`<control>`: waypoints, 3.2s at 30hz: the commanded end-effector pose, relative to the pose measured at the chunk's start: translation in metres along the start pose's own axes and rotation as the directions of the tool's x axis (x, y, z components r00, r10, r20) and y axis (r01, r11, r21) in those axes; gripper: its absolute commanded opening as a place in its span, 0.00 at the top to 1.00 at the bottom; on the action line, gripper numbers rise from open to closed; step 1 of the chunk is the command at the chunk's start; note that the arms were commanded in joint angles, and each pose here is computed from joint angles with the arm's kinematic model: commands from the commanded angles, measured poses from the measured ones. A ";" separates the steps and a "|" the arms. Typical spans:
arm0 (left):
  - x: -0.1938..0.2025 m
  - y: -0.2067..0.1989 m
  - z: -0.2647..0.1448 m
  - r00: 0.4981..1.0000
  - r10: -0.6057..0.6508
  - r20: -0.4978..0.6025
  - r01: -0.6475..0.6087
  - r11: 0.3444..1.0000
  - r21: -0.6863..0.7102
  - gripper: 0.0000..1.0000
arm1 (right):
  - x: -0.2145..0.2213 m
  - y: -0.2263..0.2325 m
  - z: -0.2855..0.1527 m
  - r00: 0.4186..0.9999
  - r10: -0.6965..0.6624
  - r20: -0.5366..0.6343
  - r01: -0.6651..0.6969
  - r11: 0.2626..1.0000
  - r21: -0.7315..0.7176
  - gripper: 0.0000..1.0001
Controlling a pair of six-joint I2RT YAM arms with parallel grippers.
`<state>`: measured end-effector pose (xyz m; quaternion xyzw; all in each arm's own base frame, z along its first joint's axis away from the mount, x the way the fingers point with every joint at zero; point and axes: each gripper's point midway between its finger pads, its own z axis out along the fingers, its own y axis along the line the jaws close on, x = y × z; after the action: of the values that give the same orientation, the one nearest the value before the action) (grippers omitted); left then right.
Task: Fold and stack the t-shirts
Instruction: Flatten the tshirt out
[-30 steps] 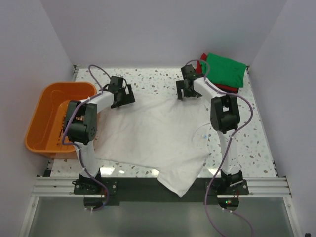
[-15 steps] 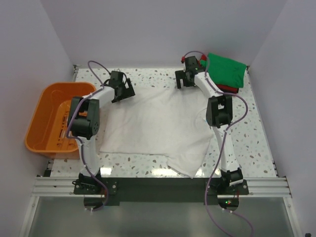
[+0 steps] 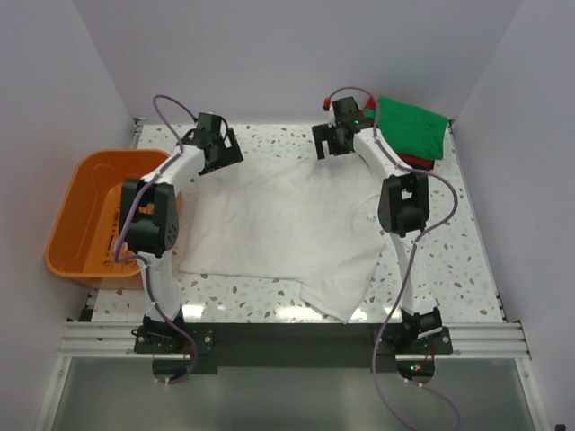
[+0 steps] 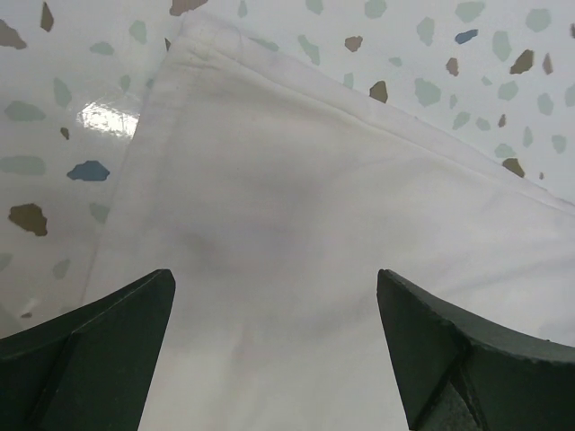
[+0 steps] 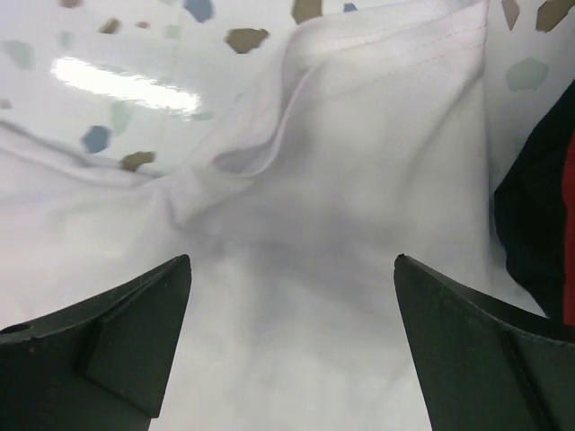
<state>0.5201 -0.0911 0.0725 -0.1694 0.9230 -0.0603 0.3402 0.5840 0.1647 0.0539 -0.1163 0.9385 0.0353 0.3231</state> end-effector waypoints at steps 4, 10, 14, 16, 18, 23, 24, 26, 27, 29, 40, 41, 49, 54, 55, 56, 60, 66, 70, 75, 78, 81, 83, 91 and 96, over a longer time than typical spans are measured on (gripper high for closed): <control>-0.020 -0.009 -0.112 0.992 -0.024 0.126 0.023 1.000 0.010 0.00 | -0.080 0.060 -0.158 0.956 0.023 0.293 0.006 0.995 -0.097 0.01; 0.071 0.035 -0.157 0.992 -0.099 0.075 0.100 0.995 -0.011 0.00 | -0.016 0.094 -0.226 0.941 0.087 0.327 -0.043 0.989 -0.139 0.01; 0.132 0.066 -0.167 0.992 -0.129 0.006 0.130 0.990 -0.057 0.00 | 0.063 0.096 -0.231 0.962 0.152 0.226 -0.115 0.979 -0.169 0.01; 0.159 0.083 -0.169 0.988 -0.153 -0.029 0.150 0.985 -0.090 0.00 | 0.081 0.100 -0.235 0.958 0.190 0.214 -0.146 0.967 -0.207 0.01; 0.177 0.097 -0.171 0.985 -0.168 -0.049 0.161 0.979 -0.127 0.00 | 0.107 0.100 -0.238 0.962 0.202 0.186 -0.158 0.961 -0.226 0.01; 0.208 0.131 -0.172 0.970 -0.240 -0.035 0.225 0.945 -0.239 0.00 | 0.143 0.094 -0.241 0.967 0.205 0.150 -0.170 0.961 -0.220 0.02; 0.211 0.133 -0.172 0.968 -0.249 -0.036 0.233 0.941 -0.243 0.00 | 0.146 0.093 -0.240 0.968 0.205 0.147 -0.171 0.961 -0.220 0.01; 0.221 0.136 -0.168 0.961 -0.272 -0.049 0.252 0.933 -0.257 0.02 | 0.152 0.093 -0.240 0.970 0.204 0.135 -0.172 0.960 -0.220 0.01; 0.223 0.138 -0.167 0.959 -0.280 -0.052 0.257 0.930 -0.264 0.02 | 0.152 0.092 -0.240 0.970 0.203 0.135 -0.170 0.961 -0.218 0.01; 0.234 0.142 -0.166 0.949 -0.306 -0.068 0.275 0.917 -0.289 0.06 | 0.156 0.093 -0.240 0.971 0.203 0.129 -0.171 0.960 -0.222 0.01; 0.244 0.171 -0.180 0.932 -0.361 -0.025 0.314 0.841 -0.441 0.09 | 0.164 0.092 -0.233 0.976 0.191 0.108 -0.165 0.963 -0.214 0.01; 0.243 0.173 -0.180 0.931 -0.364 -0.014 0.319 0.835 -0.448 0.09 | 0.164 0.092 -0.234 0.976 0.191 0.108 -0.165 0.963 -0.215 0.01; 0.241 0.172 -0.157 0.927 -0.375 0.012 0.336 0.816 -0.470 0.20 | 0.171 0.086 -0.232 0.982 0.163 0.100 -0.143 0.972 -0.186 0.02; 0.247 0.164 -0.144 0.922 -0.387 -0.019 0.336 0.823 -0.458 0.42 | 0.175 0.082 -0.234 0.982 0.164 0.098 -0.147 0.975 -0.166 0.01; 0.248 0.164 -0.144 0.922 -0.386 -0.022 0.333 0.823 -0.459 0.48 | 0.178 0.081 -0.234 0.982 0.166 0.089 -0.151 0.975 -0.163 0.01; 0.248 0.165 -0.144 0.922 -0.387 -0.024 0.334 0.822 -0.461 0.49 | 0.179 0.081 -0.235 0.982 0.165 0.089 -0.149 0.975 -0.162 0.01; 0.257 0.168 -0.147 0.918 -0.394 -0.043 0.331 0.822 -0.464 0.50 | 0.190 0.080 -0.238 0.978 0.196 0.074 -0.182 0.969 -0.165 0.01; 0.262 0.173 -0.153 0.916 -0.400 -0.042 0.335 0.816 -0.471 0.51 | 0.229 0.087 -0.246 0.989 0.148 -0.015 -0.148 0.977 -0.156 0.01; 0.259 0.171 -0.155 0.917 -0.397 -0.041 0.334 0.819 -0.466 0.62 | 0.266 0.103 -0.260 0.994 0.076 -0.080 -0.088 0.982 -0.164 0.01; 0.258 0.166 -0.155 0.919 -0.390 -0.057 0.327 0.834 -0.445 0.80 | 0.314 0.130 -0.278 0.985 -0.048 -0.164 0.014 0.978 -0.206 0.02; 0.259 0.166 -0.156 0.920 -0.386 -0.066 0.319 0.836 -0.446 0.89 | 0.341 0.144 -0.288 0.966 -0.145 -0.213 0.093 0.967 -0.237 0.05; 0.258 0.165 -0.156 0.920 -0.387 -0.063 0.323 0.839 -0.437 1.00 | 0.363 0.150 -0.291 0.942 -0.222 -0.250 0.164 0.958 -0.235 0.08; 0.258 0.163 -0.155 0.922 -0.381 -0.070 0.317 0.847 -0.427 1.00 | 0.377 0.157 -0.289 0.924 -0.263 -0.278 0.190 0.946 -0.263 0.11; 0.255 0.160 -0.154 0.925 -0.371 -0.076 0.311 0.859 -0.407 1.00 | 0.407 0.151 -0.258 0.879 -0.304 -0.367 0.265 0.952 -0.154 0.44; 0.254 0.157 -0.156 0.928 -0.364 -0.085 0.304 0.867 -0.394 1.00 | 0.413 0.107 -0.259 0.861 -0.268 -0.433 0.325 0.944 0.063 0.97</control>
<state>0.2120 -0.0341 0.0128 -0.3604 0.8980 0.0500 0.2474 0.0803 0.1956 0.0101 -0.2696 0.9560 0.0053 0.1154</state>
